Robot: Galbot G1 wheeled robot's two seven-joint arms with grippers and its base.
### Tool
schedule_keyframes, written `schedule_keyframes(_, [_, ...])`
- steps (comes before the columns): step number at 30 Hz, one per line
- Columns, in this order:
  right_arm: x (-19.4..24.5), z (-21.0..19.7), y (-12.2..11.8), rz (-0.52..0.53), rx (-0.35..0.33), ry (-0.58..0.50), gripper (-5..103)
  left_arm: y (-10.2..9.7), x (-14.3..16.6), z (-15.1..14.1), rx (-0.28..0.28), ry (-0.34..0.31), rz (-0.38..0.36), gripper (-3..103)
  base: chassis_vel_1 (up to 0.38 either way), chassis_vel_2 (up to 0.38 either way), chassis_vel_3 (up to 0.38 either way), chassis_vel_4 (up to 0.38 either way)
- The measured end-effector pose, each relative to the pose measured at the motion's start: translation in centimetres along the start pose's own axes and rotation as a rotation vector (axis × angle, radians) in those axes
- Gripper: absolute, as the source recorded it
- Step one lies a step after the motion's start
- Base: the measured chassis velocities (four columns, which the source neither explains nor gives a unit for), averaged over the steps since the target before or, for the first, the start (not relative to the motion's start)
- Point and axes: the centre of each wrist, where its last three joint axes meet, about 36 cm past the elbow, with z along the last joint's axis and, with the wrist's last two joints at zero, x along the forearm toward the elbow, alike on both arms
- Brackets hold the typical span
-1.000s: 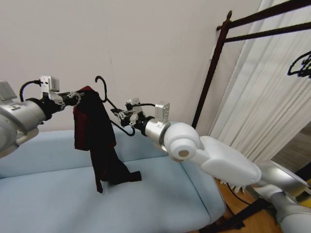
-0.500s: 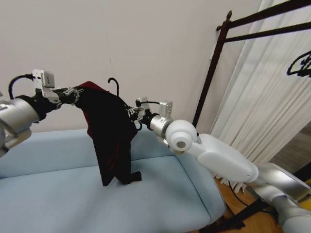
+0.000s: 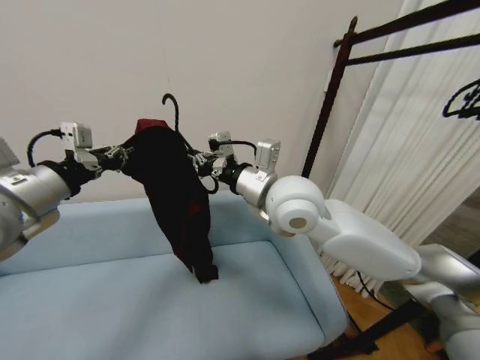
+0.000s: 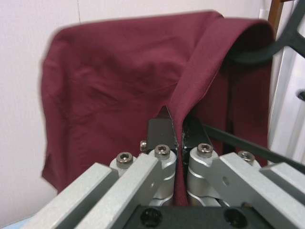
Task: Pick up the clothes from the sofa and hang them on the clothes hanger.
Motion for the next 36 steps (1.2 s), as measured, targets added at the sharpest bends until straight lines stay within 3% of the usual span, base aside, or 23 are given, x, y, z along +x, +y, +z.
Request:
schedule_keyframes(15, [-0.3,-1.8,-1.2,-0.013,0.001,0.013,2,-0.4,-0.2,2.1,0.008,-0.003,-0.003,0,0.0,0.0,0.0,0.0])
schedule_keyframes(36, [1.2,-1.3,-3.3,0.022,0.016,0.054,2,0.5,-0.4,2.1,0.011,-0.018,-0.011,0,0.0,0.0,0.0,0.0])
